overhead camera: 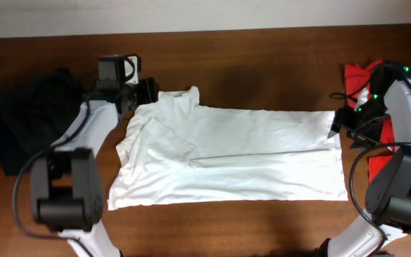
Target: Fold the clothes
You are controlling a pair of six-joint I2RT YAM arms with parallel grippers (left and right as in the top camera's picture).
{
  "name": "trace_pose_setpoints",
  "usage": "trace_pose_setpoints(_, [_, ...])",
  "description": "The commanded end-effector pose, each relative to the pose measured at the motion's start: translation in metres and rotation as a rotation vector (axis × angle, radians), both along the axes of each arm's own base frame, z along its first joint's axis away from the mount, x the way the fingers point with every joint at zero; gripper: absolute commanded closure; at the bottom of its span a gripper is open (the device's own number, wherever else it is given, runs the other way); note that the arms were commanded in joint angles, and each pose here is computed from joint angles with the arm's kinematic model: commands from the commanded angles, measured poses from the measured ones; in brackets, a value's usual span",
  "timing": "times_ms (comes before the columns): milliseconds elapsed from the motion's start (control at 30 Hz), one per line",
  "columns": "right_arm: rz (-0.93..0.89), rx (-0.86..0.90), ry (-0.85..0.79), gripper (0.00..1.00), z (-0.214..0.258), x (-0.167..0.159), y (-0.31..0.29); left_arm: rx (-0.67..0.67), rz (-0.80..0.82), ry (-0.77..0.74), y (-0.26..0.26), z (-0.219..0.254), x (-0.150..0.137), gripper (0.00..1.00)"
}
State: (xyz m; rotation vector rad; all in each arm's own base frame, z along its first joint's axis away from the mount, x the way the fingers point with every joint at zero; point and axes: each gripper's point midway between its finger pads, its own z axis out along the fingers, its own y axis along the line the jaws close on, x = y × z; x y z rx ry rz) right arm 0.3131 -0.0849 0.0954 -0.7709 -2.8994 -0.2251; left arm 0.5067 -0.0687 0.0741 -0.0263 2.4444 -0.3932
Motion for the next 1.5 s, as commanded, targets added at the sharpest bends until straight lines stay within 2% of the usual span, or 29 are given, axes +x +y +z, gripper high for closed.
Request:
trace_pose_setpoints(0, [0.007,0.007,-0.022,0.34,0.007,0.002,0.001,-0.022,-0.044,0.023,-0.007,-0.036,0.007,0.30])
trace_pose_setpoints(133, [0.007,0.006,-0.022,0.34,0.007,0.002,0.001,-0.024,-0.045,0.071,-0.008,-0.065,0.004,0.29])
trace_pose_setpoints(200, [0.007,0.004,-0.027,0.34,0.006,0.003,0.001,-0.023,-0.045,0.085,-0.008,-0.070,0.002,0.53])
trace_pose_setpoints(233, [0.007,0.003,-0.031,0.35,0.006,0.004,0.000,-0.023,-0.045,0.083,-0.008,-0.070,0.002,0.73])
trace_pose_setpoints(267, [0.007,0.002,-0.035,0.35,0.006,0.005,0.000,-0.023,-0.045,0.081,-0.008,-0.068,0.003,0.85])
trace_pose_setpoints(300, [0.007,-0.002,-0.047,0.35,0.006,0.008,-0.001,-0.024,-0.044,0.075,-0.007,-0.066,0.004,0.97])
trace_pose_setpoints(333, [0.007,-0.005,-0.057,0.35,0.006,0.010,-0.002,-0.024,-0.044,0.070,-0.007,-0.063,0.004,1.00])
trace_pose_setpoints(400, [0.012,-0.014,-0.079,0.34,0.005,0.016,-0.002,-0.024,-0.045,0.067,-0.007,-0.056,0.005,1.00])
trace_pose_setpoints(500, [0.021,-0.034,-0.136,0.26,0.004,0.031,-0.004,-0.038,-0.055,0.066,-0.010,-0.041,0.006,1.00])
trace_pose_setpoints(667, [0.096,-0.086,-0.292,0.16,-0.001,0.076,-0.006,-0.041,-0.057,0.100,-0.010,-0.013,-0.008,0.99])
trace_pose_setpoints(867, [0.108,-0.123,-0.395,0.15,-0.016,0.113,-0.015,-0.040,-0.056,0.150,-0.009,-0.003,-0.025,0.99])
trace_pose_setpoints(1133, [0.094,-0.172,-0.346,0.16,-0.051,0.119,-0.028,-0.037,-0.054,0.220,-0.009,-0.011,-0.040,0.99])
trace_pose_setpoints(1233, [0.088,-0.158,-0.311,0.17,-0.067,0.117,-0.027,-0.037,-0.054,0.240,-0.008,-0.013,-0.044,0.99])
trace_pose_setpoints(1333, [0.083,-0.142,-0.266,0.24,-0.087,0.112,-0.026,-0.036,-0.053,0.261,-0.008,-0.015,-0.049,0.99])
trace_pose_setpoints(1467, [0.083,-0.129,-0.250,0.43,-0.096,0.111,-0.024,-0.020,-0.043,0.269,-0.005,-0.017,-0.050,0.99])
